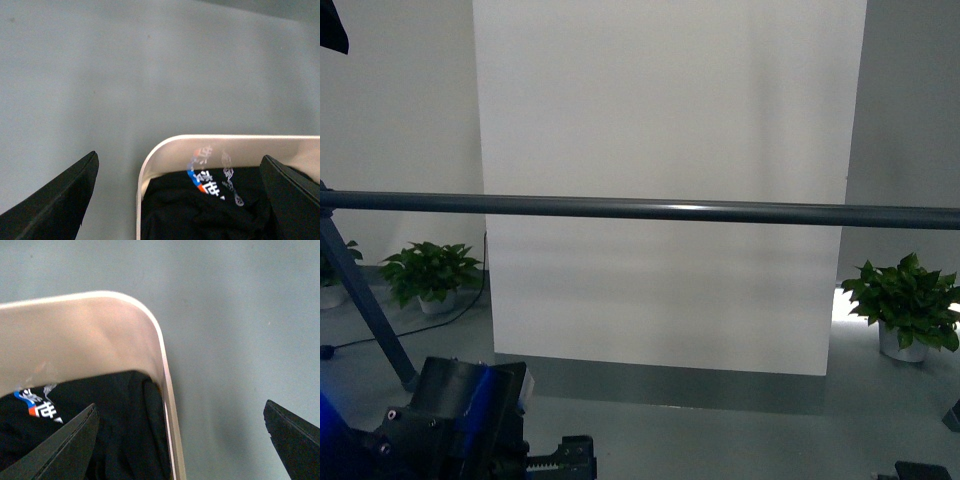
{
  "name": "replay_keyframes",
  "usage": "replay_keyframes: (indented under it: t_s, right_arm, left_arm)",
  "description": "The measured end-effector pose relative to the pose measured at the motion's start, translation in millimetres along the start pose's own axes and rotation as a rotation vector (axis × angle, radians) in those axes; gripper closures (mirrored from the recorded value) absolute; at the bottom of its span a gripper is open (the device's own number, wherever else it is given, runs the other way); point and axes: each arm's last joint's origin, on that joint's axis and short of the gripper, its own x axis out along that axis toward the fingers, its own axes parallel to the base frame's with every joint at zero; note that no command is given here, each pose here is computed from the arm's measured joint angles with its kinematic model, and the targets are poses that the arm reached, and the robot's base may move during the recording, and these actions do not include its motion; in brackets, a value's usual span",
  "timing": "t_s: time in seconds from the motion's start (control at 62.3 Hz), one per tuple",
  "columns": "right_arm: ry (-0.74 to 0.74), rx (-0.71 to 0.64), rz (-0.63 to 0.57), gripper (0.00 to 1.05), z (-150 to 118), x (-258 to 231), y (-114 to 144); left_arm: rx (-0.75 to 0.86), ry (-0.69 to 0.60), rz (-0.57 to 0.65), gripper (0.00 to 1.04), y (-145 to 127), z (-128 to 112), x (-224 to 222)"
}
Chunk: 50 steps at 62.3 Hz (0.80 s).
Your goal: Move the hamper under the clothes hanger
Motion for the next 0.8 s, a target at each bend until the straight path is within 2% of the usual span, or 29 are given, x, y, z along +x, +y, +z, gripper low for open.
replay_keyframes:
  t_s: [0.337, 0.45, 0.803]
  right_arm:
    - [-0.164, -0.04, -0.021, 0.08, 54.2, -42.8, 0.0]
    - [-0.285, -0.055, -0.036, 0.08, 88.6, -74.1, 0.2]
    - [-0.52, -0.085, -0.094, 0.08, 149.9, -155.1, -5.1]
  left_arm:
    - [0.042, -0.169, -0.013, 0.07, -7.9, 56.9, -36.2]
    - [0.056, -0.252, -0.014, 0.07, -10.8, 83.3, -59.5]
    - [0.131, -0.416, -0.032, 0.07, -21.9, 137.7, -123.2]
